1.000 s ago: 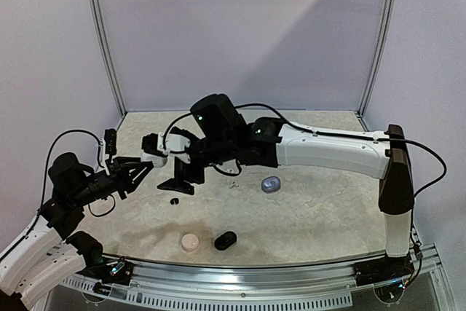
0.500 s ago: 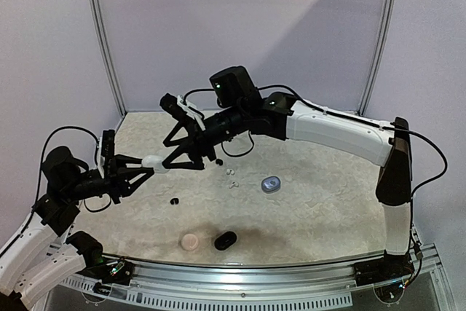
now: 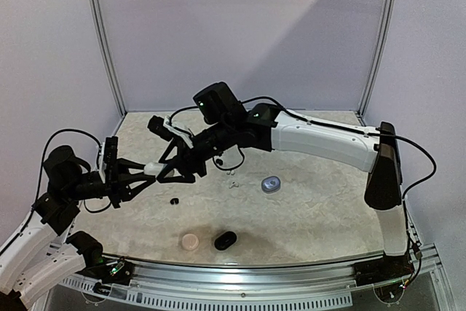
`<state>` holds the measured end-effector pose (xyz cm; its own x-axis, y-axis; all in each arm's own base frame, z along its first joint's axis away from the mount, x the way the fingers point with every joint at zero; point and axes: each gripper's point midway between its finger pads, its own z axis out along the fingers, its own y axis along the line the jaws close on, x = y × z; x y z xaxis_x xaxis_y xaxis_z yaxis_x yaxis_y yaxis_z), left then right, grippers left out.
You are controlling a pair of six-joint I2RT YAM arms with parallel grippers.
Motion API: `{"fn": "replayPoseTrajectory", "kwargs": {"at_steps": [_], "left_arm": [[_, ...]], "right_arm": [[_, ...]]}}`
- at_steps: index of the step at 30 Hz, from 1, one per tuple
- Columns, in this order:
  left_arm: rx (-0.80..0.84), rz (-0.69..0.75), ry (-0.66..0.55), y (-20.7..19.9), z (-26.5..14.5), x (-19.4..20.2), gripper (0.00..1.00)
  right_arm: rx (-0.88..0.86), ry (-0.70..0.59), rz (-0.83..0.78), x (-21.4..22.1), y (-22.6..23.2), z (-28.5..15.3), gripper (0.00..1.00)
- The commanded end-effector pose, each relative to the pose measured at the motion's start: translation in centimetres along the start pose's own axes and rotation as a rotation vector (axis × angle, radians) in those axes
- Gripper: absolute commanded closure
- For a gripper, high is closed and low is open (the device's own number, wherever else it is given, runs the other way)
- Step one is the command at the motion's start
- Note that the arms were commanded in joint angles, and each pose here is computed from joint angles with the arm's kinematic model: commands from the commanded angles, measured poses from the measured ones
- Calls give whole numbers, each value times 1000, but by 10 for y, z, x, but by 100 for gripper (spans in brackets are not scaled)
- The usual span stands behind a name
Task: Insert the wireless bluetooth earbuds into the charging case
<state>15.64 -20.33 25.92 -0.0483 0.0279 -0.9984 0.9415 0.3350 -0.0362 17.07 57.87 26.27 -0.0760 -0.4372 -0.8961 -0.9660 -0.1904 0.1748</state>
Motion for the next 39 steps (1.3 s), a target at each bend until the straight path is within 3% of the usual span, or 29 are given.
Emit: {"fn": "replayPoseTrajectory", "kwargs": {"at_steps": [1, 6, 18, 25, 31, 39], "left_arm": [[72, 63, 55, -15, -1, 7, 100], [92, 174, 116, -20, -4, 21, 100], [98, 210, 163, -21, -5, 36, 100], [56, 109, 105, -14, -1, 20, 100], [-65, -100, 53, 9, 2, 8, 100], [-226, -296, 40, 39, -3, 13, 100]], "right_arm": [[64, -8, 30, -4, -20, -3, 41], [70, -15, 48, -4, -27, -7, 45], [38, 1, 91, 5, -31, -11, 48], [49, 18, 118, 15, -37, -4, 50], [55, 0, 97, 6, -41, -4, 47], [27, -108, 95, -25, -51, -22, 44]]}}
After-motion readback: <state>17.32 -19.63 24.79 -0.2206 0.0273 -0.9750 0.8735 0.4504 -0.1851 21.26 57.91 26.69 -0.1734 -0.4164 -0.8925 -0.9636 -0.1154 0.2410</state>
